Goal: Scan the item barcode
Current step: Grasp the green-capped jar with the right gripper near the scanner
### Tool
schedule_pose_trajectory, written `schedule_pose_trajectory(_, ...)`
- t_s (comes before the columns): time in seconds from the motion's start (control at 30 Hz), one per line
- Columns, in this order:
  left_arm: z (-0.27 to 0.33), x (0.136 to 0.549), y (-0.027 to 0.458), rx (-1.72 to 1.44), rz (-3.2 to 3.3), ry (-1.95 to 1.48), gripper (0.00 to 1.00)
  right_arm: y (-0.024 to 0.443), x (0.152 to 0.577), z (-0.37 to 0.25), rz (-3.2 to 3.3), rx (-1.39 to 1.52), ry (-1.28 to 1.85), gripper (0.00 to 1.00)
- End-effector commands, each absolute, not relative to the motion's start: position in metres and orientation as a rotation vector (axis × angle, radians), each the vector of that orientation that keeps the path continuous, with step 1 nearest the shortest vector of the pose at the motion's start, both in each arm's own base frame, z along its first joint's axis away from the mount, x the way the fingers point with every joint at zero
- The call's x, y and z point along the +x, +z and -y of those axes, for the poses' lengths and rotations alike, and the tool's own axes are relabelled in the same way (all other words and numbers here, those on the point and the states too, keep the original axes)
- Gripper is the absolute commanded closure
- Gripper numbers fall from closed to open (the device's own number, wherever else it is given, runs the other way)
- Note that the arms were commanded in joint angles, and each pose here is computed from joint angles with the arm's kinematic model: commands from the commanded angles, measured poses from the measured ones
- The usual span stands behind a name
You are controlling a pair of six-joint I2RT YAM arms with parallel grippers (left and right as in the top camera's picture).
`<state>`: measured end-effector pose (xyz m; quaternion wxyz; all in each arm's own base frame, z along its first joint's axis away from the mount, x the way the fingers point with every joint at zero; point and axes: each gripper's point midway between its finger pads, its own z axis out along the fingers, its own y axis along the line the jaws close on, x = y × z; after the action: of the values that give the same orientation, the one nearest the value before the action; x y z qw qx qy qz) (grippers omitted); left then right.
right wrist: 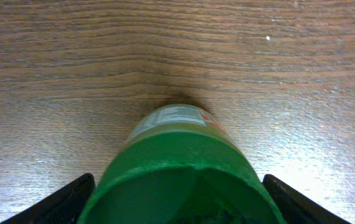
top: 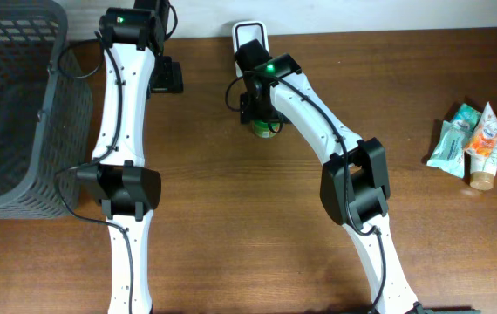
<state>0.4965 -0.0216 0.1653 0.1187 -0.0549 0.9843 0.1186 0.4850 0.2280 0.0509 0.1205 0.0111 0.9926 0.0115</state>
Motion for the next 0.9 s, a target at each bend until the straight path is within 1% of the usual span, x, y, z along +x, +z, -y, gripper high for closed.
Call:
schedule_pose_trajectory(0.0,0.020,0.496,0.168,-0.132,-2.875,0.369,0.01,0.042,0.486,-0.226,-2.914,0.014,0.028,0.20)
schedule_pose_trajectory(0.1,0.020,0.496,0.168,-0.132,-2.876,0.369,0.01,0.035,0.487,-0.221,-2.920,0.126,0.023,0.20)
schedule_pose_trajectory(0.3,0.020,0.496,0.168,-0.131,-2.876,0.369,0.01,0.028,0.490,-0.216,-2.928,0.145,0.021,0.21)
schedule_pose_trajectory(0.33,0.020,0.496,0.168,-0.132,-2.876,0.369,0.01,0.028,0.491,-0.213,-2.928,0.152,0.020,0.22)
schedule_pose_trajectory(0.37,0.020,0.496,0.168,-0.132,-2.876,0.369,0.01,0.028,0.491,-0.213,-2.928,0.152,0.021,0.27)
schedule_pose_trajectory(0.4,0.020,0.496,0.168,-0.132,-2.876,0.369,0.01,0.027,0.490,-0.213,-2.935,0.154,0.026,0.28)
schedule_pose_trajectory(0.47,0.020,0.496,0.168,-0.132,-2.876,0.369,0.01,0.027,0.488,-0.213,-2.943,0.152,0.024,0.29)
schedule_pose_trajectory(0.5,0.020,0.496,0.168,-0.132,-2.875,0.369,0.01,0.027,0.487,-0.215,-2.947,0.151,0.038,0.30)
schedule_pose_trajectory(0.53,0.020,0.496,0.168,-0.131,-2.876,0.369,0.01,0.027,0.486,-0.216,-2.952,0.150,0.052,0.39)
schedule_pose_trajectory(0.57,0.020,0.496,0.168,-0.131,-2.875,0.369,0.01,0.027,0.486,-0.216,-2.953,0.150,0.050,0.41)
schedule_pose_trajectory(0.63,0.020,0.496,0.168,-0.132,-2.876,0.369,0.01,0.029,0.486,-0.216,-2.953,0.152,0.057,0.41)
schedule_pose_trajectory(0.67,0.020,0.496,0.168,-0.132,-2.876,0.369,0.01,0.038,0.485,-0.214,-2.959,0.159,0.060,0.42)
schedule_pose_trajectory(0.73,0.020,0.496,0.168,-0.132,-2.875,0.369,0.01,0.061,0.484,-0.213,-2.981,0.183,0.147,0.42)
schedule_pose_trajectory(0.77,0.021,0.496,0.168,-0.130,-2.876,0.369,0.01,0.074,0.482,-0.214,-2.999,0.203,0.240,0.42)
schedule_pose_trajectory(0.83,0.021,0.496,0.168,-0.131,-2.876,0.369,0.01,0.099,0.481,-0.216,-3.026,0.260,0.514,0.42)
schedule_pose_trajectory(0.87,0.021,0.496,0.168,-0.131,-2.875,0.369,0.01,0.113,0.481,-0.217,-3.025,0.300,0.721,0.43)
